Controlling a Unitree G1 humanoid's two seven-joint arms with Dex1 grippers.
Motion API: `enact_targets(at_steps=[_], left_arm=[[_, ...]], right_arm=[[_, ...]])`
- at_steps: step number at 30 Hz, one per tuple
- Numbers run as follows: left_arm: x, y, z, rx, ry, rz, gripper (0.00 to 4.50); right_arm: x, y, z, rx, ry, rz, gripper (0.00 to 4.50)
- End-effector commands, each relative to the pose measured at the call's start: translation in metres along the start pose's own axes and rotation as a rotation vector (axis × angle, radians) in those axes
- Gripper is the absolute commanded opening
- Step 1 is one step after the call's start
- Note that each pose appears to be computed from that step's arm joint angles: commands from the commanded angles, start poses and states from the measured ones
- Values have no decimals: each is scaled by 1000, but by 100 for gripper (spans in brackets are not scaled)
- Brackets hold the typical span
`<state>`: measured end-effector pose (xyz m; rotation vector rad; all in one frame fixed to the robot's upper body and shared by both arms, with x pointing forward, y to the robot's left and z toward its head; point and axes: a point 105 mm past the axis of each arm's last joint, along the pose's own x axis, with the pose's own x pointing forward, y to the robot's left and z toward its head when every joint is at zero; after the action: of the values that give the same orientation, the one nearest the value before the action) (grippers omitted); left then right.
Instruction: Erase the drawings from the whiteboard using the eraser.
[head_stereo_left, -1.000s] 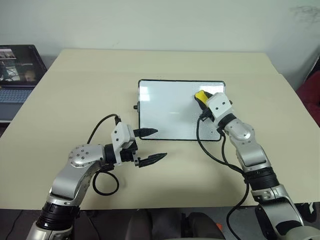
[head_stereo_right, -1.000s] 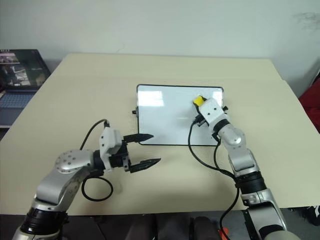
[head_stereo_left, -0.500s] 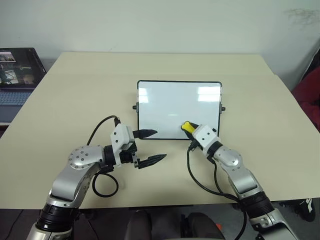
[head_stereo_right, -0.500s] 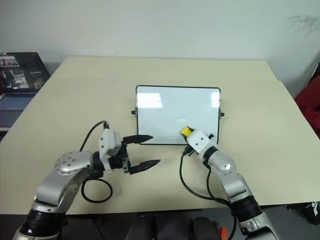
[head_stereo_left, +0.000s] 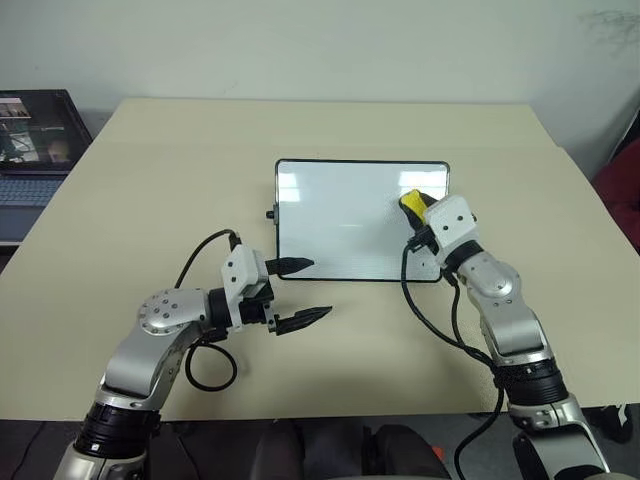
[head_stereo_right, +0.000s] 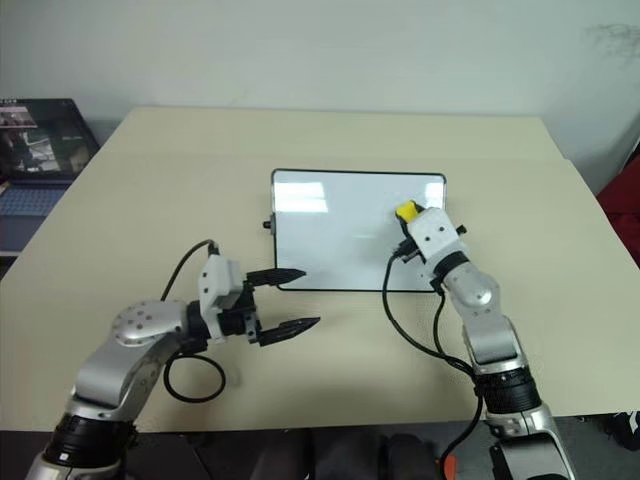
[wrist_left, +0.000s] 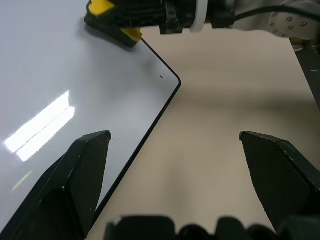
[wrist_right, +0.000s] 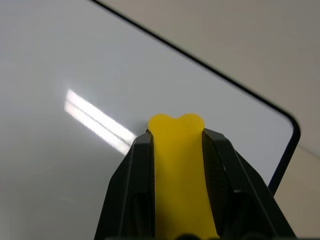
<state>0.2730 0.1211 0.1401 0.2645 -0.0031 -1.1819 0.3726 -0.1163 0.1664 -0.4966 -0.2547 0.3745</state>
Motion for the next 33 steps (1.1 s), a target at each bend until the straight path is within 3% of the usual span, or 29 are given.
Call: enact_targets(at_steps=[1,11,16,25,33], left_arm=[[2,-1,8,40,-27,-11,450],[-1,0,6,39,-26,-3,450],[-2,1,5,39,-26,-4,450],[-1,2,4,40,-30,-9,450],[-1,3,3,37,-32,-11,450]], right_arm=[[-3,-4,-15,-25,29,-23,98],[-40,25,-64,-6,154,24,98],[-48,36,-76,-9,177,31,98],[-49,57,-78,9,170,36,98],[-36,82,-52,62,68,59,98]])
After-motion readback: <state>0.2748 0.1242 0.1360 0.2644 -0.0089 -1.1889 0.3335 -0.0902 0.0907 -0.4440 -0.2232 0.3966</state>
